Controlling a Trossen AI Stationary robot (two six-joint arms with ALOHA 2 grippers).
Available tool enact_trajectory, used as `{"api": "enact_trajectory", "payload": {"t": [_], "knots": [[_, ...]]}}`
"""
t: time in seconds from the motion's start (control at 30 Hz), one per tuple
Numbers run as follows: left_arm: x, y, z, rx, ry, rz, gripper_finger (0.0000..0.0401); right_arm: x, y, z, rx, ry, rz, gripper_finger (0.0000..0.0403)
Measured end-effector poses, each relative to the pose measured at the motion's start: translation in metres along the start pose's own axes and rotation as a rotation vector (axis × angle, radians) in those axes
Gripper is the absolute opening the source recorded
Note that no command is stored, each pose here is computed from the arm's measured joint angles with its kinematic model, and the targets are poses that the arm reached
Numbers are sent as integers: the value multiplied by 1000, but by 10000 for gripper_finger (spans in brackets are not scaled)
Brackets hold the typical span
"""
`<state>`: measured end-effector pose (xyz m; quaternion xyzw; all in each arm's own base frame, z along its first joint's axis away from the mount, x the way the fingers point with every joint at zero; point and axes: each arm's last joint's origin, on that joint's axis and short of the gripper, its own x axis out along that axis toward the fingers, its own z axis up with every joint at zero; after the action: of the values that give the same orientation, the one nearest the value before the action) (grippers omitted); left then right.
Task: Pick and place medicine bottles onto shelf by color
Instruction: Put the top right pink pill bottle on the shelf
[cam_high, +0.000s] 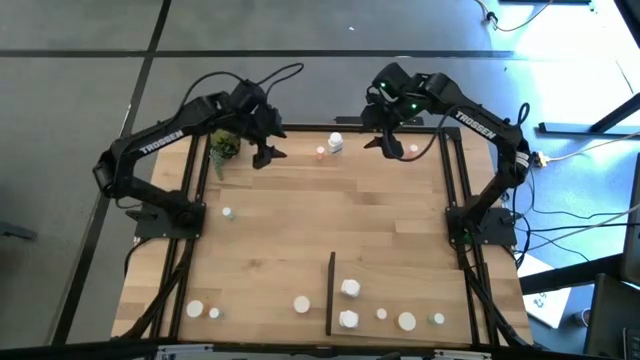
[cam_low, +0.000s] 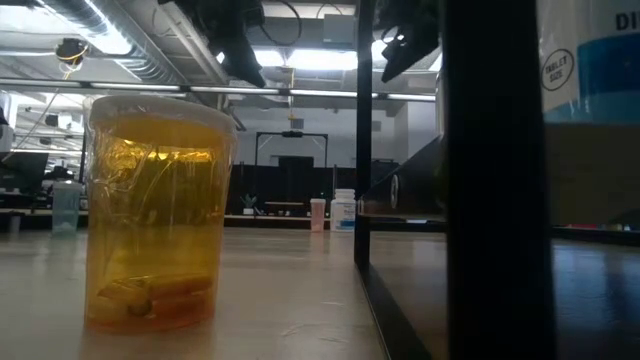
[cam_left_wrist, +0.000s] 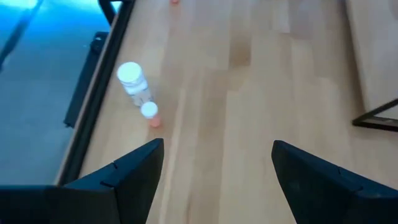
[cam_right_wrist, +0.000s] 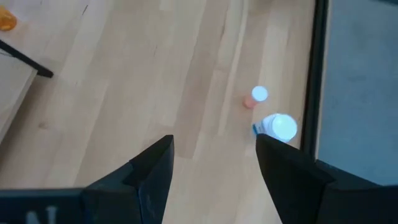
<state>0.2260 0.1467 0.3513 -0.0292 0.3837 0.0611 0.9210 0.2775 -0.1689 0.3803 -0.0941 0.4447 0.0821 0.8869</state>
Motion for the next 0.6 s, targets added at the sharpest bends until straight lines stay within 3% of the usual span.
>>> {"api": "enact_trajectory", "payload": {"t": [0.6], "knots": [[0,3,0,2,25,86,292,1,-4,10,32,-84,-52,229]]}}
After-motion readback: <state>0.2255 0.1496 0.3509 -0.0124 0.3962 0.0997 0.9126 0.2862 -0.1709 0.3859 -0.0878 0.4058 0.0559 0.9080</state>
